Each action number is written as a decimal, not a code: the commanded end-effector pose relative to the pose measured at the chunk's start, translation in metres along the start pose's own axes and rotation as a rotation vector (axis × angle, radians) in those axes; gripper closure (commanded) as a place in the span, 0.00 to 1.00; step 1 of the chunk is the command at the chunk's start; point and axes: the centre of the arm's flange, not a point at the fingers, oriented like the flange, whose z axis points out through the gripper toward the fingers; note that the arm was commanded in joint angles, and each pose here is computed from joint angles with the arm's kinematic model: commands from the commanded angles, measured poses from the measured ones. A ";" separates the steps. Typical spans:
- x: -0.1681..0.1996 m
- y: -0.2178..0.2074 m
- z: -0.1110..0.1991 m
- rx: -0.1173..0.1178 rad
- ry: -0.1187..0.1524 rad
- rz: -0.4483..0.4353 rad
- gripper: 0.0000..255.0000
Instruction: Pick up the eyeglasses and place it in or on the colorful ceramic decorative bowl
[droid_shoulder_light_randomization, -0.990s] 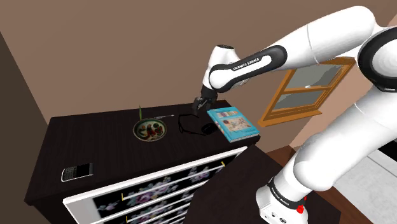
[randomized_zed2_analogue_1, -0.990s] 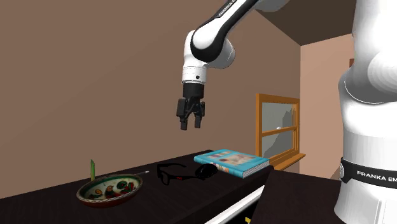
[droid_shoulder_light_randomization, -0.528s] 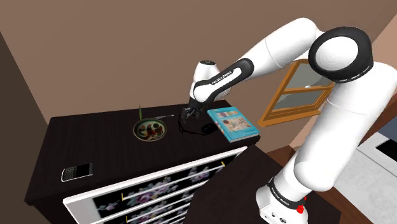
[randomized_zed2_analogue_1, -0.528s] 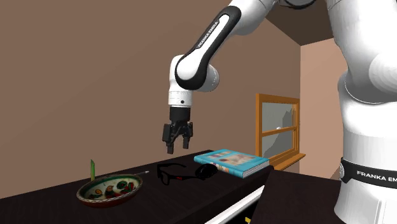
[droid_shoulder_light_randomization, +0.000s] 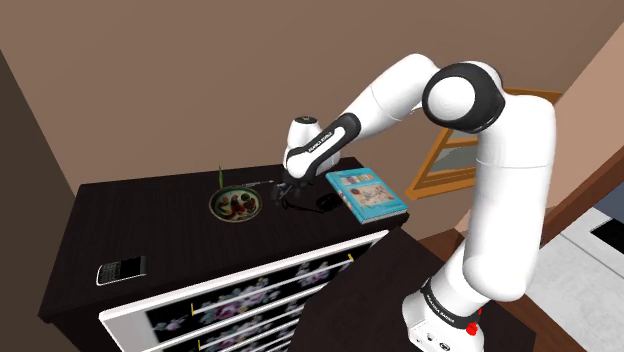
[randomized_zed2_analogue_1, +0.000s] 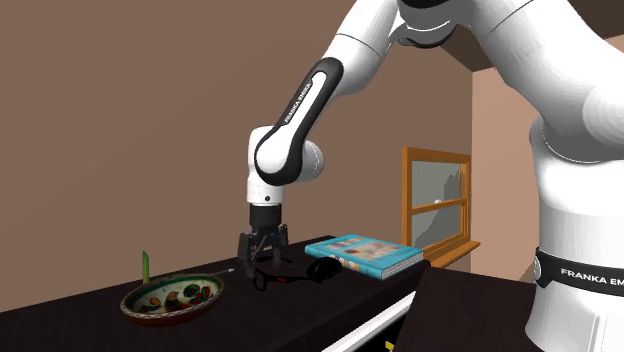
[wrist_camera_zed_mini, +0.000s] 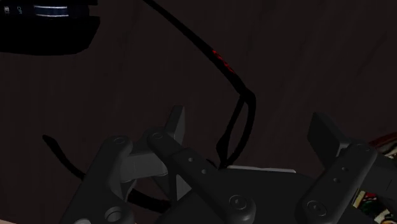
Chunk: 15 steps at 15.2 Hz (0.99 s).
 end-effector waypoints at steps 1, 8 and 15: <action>0.002 -0.002 0.011 0.000 0.000 0.001 0.00; 0.002 -0.002 0.035 0.000 0.000 0.001 0.00; 0.002 -0.002 0.035 0.000 0.000 0.001 1.00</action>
